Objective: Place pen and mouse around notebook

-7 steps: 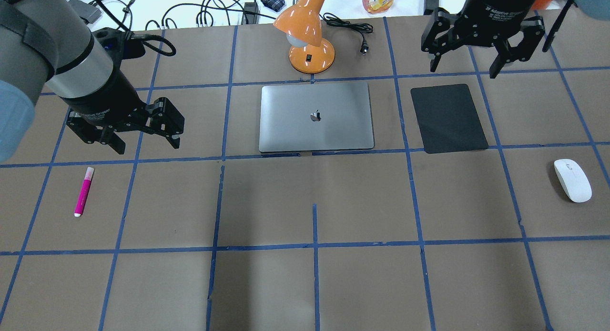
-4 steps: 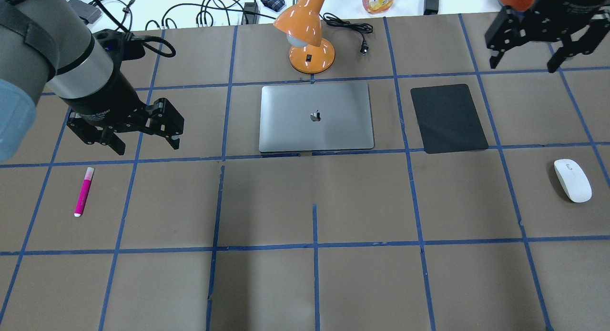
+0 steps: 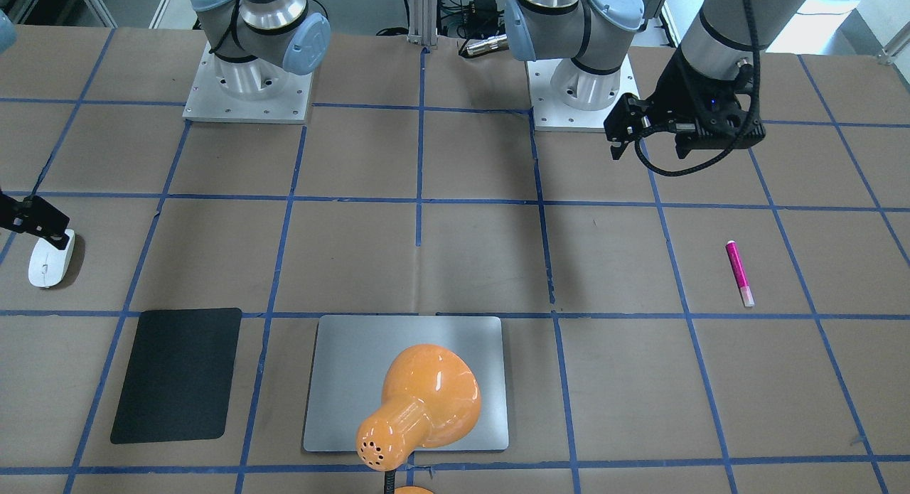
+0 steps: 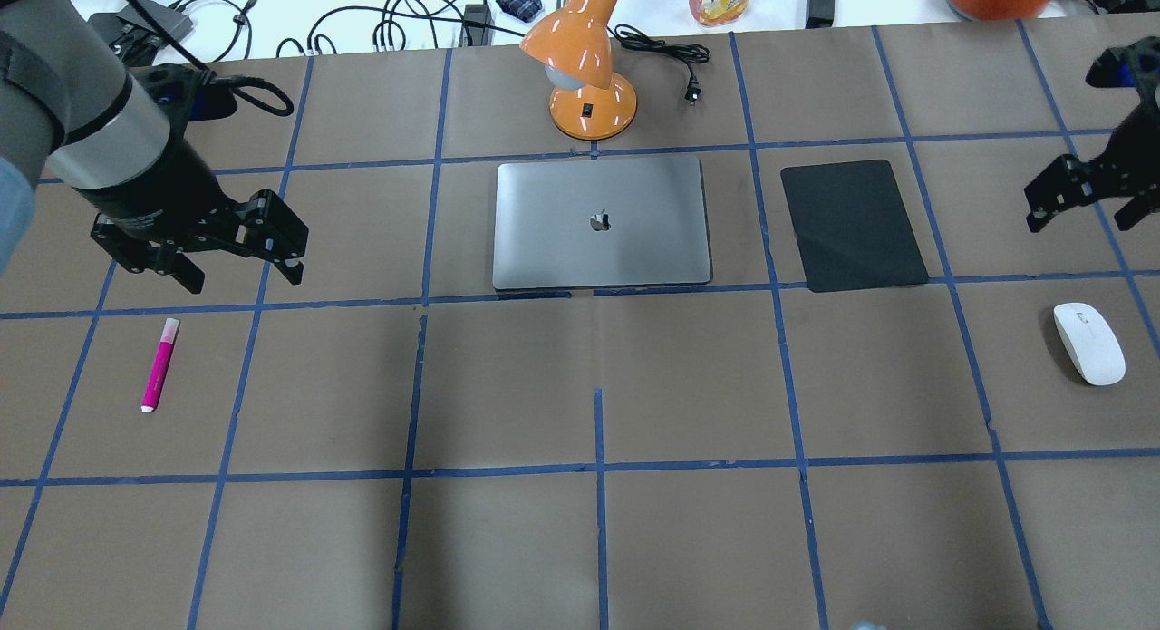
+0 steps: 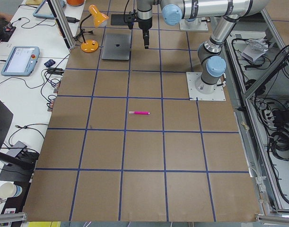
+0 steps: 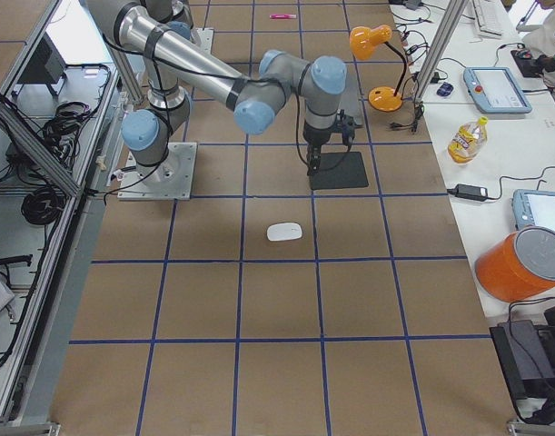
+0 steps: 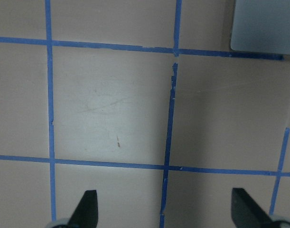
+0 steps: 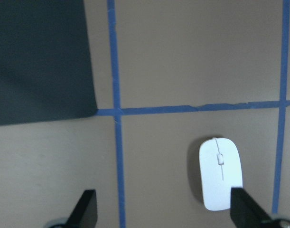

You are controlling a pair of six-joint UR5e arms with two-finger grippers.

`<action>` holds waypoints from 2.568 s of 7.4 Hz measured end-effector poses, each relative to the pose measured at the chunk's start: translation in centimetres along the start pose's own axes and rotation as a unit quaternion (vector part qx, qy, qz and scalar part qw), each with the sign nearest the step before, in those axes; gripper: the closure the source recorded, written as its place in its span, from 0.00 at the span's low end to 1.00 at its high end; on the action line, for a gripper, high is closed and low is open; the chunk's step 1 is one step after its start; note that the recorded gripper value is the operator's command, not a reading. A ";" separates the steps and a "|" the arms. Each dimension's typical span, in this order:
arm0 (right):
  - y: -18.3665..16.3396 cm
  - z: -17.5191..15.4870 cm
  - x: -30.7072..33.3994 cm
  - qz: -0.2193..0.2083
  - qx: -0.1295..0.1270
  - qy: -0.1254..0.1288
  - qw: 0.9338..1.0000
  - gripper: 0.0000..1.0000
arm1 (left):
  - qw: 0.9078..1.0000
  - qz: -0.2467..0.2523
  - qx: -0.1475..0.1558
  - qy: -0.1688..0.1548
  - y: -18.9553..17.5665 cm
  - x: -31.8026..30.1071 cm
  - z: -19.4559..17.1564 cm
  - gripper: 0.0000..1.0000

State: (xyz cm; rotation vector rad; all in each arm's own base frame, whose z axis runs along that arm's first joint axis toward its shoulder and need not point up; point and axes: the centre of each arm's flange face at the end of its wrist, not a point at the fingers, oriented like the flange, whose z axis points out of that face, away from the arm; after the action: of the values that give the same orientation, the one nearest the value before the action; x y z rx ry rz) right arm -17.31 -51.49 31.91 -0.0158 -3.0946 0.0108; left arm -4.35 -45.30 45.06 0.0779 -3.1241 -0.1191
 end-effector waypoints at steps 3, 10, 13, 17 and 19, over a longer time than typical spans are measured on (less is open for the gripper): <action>5.9 10.9 7.4 -0.028 0.010 -0.012 0.999 0.00 | 0.999 -0.037 -0.015 0.015 -0.5 -7.7 2.4 0.00; 7.3 15.7 8.7 -0.051 0.005 -0.035 0.998 0.63 | 0.998 -0.055 0.010 0.015 -0.4 -23.0 12.7 0.00; 6.8 14.8 8.5 -0.045 0.013 -0.028 0.999 0.62 | 1.000 -0.024 0.006 0.011 -1.2 -25.8 17.1 0.00; 0.1 7.4 0.3 -0.033 0.071 -0.010 0.997 0.62 | 0.999 -0.026 0.027 -0.004 -3.6 -27.9 21.6 0.00; -4.5 5.5 -7.3 -0.006 0.078 -0.025 0.997 0.63 | 0.999 -0.026 0.037 -0.011 -4.7 -28.5 23.4 0.00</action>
State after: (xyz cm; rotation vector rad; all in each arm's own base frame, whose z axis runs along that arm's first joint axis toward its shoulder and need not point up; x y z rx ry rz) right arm -10.33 -56.12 26.13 0.0086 -3.1338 0.2547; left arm 23.92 -46.72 20.97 0.1596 -3.1491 -0.0037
